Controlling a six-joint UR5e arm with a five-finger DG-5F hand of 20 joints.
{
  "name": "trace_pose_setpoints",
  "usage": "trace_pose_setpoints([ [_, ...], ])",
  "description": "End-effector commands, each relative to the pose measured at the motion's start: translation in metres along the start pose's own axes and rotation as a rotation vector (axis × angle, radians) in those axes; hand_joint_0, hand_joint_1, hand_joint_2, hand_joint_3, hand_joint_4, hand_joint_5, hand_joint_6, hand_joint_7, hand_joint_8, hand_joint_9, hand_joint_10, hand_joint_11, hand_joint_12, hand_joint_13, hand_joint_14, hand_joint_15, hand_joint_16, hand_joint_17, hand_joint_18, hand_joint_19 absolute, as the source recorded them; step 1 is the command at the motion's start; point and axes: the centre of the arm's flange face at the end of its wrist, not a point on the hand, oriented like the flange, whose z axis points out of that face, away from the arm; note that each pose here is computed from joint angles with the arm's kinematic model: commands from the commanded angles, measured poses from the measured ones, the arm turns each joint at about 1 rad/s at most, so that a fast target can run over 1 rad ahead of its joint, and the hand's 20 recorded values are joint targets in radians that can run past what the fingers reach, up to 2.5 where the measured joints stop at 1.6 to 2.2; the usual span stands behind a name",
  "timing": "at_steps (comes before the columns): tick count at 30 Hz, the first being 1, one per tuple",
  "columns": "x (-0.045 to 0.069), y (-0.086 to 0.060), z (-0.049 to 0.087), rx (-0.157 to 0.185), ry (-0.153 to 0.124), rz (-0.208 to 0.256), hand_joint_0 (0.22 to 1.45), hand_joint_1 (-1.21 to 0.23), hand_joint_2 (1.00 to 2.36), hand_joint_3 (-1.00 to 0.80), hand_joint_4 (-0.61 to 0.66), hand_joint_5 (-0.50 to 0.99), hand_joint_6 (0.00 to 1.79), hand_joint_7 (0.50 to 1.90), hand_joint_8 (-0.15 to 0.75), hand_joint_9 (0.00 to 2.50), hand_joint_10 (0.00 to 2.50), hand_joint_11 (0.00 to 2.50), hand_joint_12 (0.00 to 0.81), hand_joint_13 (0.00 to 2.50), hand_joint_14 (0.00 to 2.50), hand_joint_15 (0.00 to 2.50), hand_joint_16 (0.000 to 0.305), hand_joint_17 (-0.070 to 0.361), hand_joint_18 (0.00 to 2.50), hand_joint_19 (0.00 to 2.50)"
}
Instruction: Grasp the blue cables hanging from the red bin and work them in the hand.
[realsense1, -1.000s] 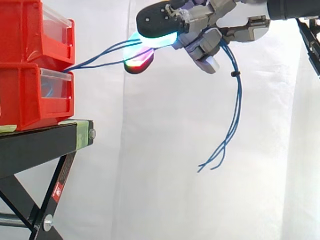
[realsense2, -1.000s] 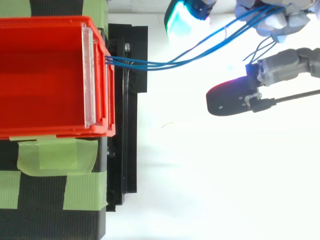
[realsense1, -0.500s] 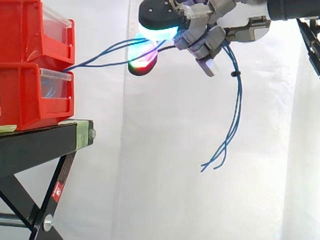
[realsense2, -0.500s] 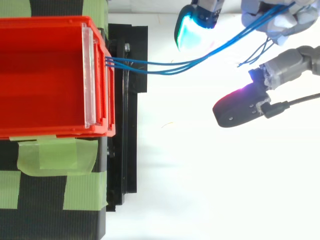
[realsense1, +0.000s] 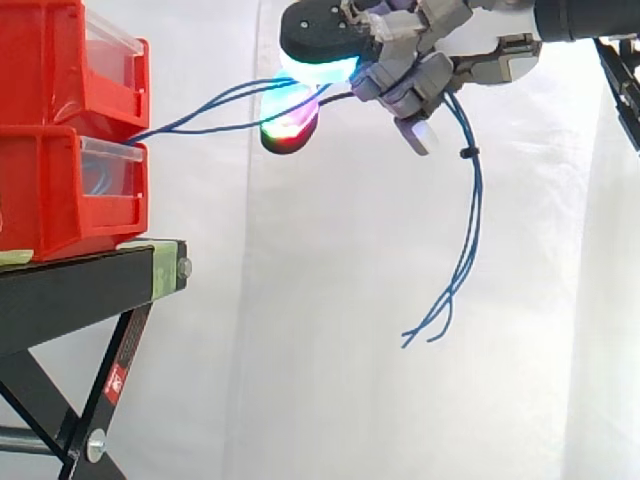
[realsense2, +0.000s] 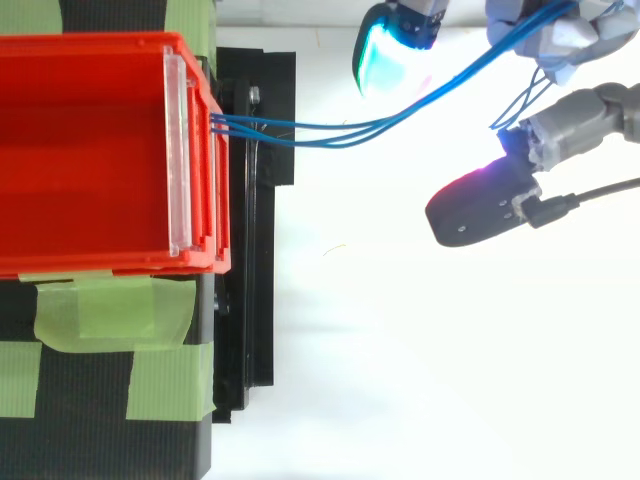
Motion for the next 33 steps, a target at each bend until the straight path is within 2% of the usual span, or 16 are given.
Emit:
trace_pose_setpoints([
  [1, 0.0, 0.0, 0.0, -0.002, 0.001, -0.03, 0.79, -0.66, 1.0, -0.99, 0.27, 0.38, 0.0, 1.31, 0.446, 0.36, 2.5, 2.5, 0.522, 0.82, 2.5, 1.77, 0.048, 0.108, 1.23, 1.01],
  [13, 0.001, 0.004, 0.001, -0.013, -0.015, -0.016, 0.77, -0.66, 1.0, -1.0, 0.27, 0.42, 0.0, 1.34, 0.44, 0.43, 2.5, 2.5, 0.532, 0.88, 2.5, 1.76, 0.049, 0.111, 1.29, 0.97],
  [17, -0.004, 0.005, 0.005, -0.005, -0.077, 0.02, 0.76, -0.66, 1.0, -1.0, 0.27, 0.42, 0.0, 1.34, 0.442, 0.46, 2.5, 2.5, 0.532, 0.89, 2.5, 1.75, 0.05, 0.111, 1.3, 0.94],
  [18, -0.006, 0.004, 0.006, 0.011, -0.108, 0.027, 0.76, -0.66, 1.0, -1.0, 0.27, 0.43, 0.0, 1.34, 0.446, 0.46, 2.5, 2.5, 0.534, 0.89, 2.5, 1.75, 0.05, 0.112, 1.3, 0.94],
  [20, -0.008, 0.003, 0.007, 0.021, -0.117, 0.022, 0.76, -0.66, 1.0, -1.0, 0.28, 0.43, 0.0, 1.34, 0.444, 0.47, 2.5, 2.5, 0.535, 0.89, 2.5, 1.76, 0.05, 0.112, 1.31, 0.91],
  [23, -0.008, 0.001, 0.007, 0.028, -0.117, 0.011, 0.76, -0.66, 1.0, -1.0, 0.27, 0.44, 0.0, 1.34, 0.442, 0.49, 2.5, 2.5, 0.527, 0.91, 2.5, 1.74, 0.049, 0.111, 1.32, 0.91],
  [28, -0.008, 0.004, 0.007, 0.022, -0.126, -0.019, 0.75, -0.66, 1.0, -1.0, 0.28, 0.46, 0.0, 1.36, 0.444, 0.52, 2.5, 2.5, 0.534, 0.93, 2.5, 1.76, 0.05, 0.113, 1.35, 0.91],
  [33, -0.009, 0.006, 0.009, 0.012, -0.143, -0.023, 0.76, -0.67, 1.0, -1.0, 0.27, 0.48, 0.01, 1.36, 0.444, 0.55, 2.5, 2.5, 0.532, 0.95, 2.5, 1.77, 0.05, 0.112, 1.37, 0.92],
])
